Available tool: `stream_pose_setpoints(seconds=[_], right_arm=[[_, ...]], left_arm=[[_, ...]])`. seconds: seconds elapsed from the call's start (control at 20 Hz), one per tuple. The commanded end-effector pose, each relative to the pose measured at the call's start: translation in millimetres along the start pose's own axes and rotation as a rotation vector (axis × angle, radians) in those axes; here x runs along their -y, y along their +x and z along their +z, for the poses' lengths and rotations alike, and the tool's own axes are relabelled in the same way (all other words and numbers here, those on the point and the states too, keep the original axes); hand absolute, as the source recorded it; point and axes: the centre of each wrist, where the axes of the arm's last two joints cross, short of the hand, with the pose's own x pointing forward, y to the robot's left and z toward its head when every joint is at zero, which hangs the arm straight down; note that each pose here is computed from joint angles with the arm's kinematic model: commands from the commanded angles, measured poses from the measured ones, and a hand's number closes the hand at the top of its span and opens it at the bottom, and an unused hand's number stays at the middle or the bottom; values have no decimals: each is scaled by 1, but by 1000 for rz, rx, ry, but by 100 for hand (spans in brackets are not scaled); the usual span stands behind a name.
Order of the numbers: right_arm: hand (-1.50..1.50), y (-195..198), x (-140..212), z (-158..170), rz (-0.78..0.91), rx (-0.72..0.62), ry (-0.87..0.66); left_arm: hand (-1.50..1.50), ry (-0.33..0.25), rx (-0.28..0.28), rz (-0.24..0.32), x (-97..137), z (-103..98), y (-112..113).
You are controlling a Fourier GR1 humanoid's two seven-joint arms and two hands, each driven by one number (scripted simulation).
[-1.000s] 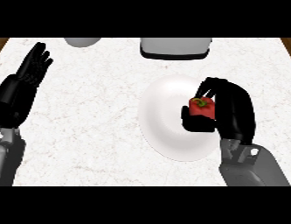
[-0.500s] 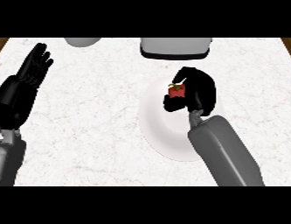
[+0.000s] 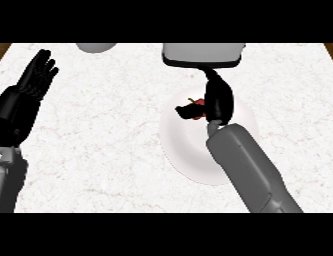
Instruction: Pick the bell pepper from the plate and place it in the plate
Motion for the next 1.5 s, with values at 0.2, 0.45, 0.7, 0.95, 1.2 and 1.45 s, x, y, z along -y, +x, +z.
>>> stream_pose_setpoints(seconds=[0.2, 0.45, 0.7, 0.95, 1.2, 1.45], right_arm=[[-150, 14, 16, -9, -296, 73, -154], [-150, -5, 48, -4, -412, 51, -196], [-150, -53, 103, 5, -444, 37, -246], [-150, -84, 135, 51, -491, 65, -277], [-150, -141, 172, 77, -475, 95, -271], [-150, -166, 215, 82, -436, 69, -261]], left_arm=[[0, 14, -9, 2, 4, -4, 1], [0, 4, -25, -7, 1, 9, 4], [0, 24, -30, -15, -14, 7, -9], [0, 16, -23, -12, -4, 6, 1], [0, 29, -32, -6, -10, 14, -20], [0, 20, -19, 1, 2, 13, -1]])
